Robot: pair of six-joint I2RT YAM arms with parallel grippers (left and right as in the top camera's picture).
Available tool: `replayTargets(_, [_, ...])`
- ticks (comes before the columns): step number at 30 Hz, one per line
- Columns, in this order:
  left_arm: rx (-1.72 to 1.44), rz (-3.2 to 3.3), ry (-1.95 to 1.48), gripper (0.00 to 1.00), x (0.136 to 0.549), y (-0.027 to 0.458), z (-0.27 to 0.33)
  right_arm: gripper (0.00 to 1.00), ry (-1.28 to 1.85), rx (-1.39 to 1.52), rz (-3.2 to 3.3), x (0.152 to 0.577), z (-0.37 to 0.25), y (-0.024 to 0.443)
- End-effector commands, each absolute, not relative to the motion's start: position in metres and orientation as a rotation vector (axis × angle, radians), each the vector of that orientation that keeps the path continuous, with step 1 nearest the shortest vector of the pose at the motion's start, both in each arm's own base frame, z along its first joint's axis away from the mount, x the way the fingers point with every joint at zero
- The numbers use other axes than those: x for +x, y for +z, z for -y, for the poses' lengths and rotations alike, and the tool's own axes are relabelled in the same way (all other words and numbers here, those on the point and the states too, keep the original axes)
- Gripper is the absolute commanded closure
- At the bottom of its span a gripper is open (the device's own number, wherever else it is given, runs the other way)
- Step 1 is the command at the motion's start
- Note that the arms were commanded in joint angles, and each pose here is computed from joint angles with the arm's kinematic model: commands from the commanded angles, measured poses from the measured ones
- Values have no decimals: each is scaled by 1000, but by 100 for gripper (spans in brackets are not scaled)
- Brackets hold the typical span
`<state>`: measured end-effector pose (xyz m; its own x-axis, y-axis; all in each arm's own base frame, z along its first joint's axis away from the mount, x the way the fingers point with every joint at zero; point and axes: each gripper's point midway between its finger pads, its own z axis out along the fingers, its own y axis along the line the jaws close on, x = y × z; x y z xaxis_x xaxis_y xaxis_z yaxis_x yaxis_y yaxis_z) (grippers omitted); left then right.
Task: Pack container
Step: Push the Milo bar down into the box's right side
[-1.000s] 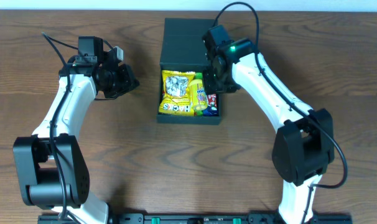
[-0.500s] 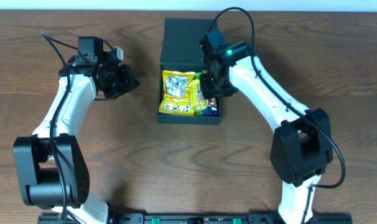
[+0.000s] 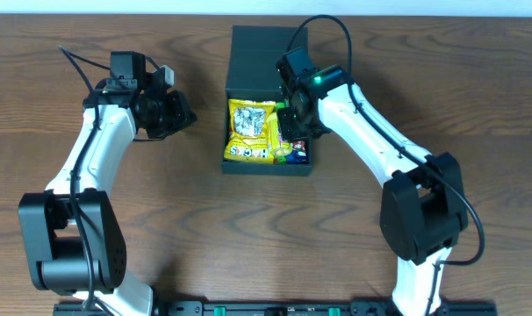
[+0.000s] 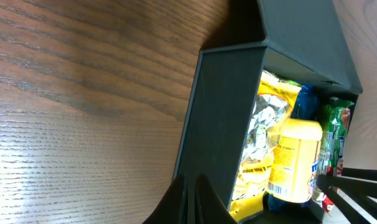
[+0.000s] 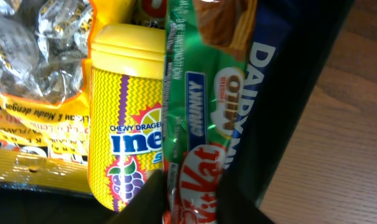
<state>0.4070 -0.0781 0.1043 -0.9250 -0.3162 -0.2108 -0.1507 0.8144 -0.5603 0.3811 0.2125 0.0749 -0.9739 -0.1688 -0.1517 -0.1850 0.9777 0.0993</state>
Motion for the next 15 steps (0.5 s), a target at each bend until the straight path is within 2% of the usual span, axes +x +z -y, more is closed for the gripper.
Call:
replayTargets(1, [-329, -2707, -806, 93, 404, 105, 80, 82, 162, -292, -2992, 379, -214, 68])
replayTargets(9, [-328, -2707, -806, 93, 404, 105, 80, 90, 70, -416, -2878, 406, -204, 92])
replayTargets(12, [-328, -2707, -806, 93, 404, 105, 80, 91, 75, -592, -2774, 421, -213, 115])
replayTargets(14, [-330, -2705, -800, 93, 404, 105, 79, 91, 55, -792, -2681, 427, -220, 128])
replayTargets(15, [-325, -2701, -796, 90, 405, 105, 77, 90, 35, -921, -2620, 430, -223, 133])
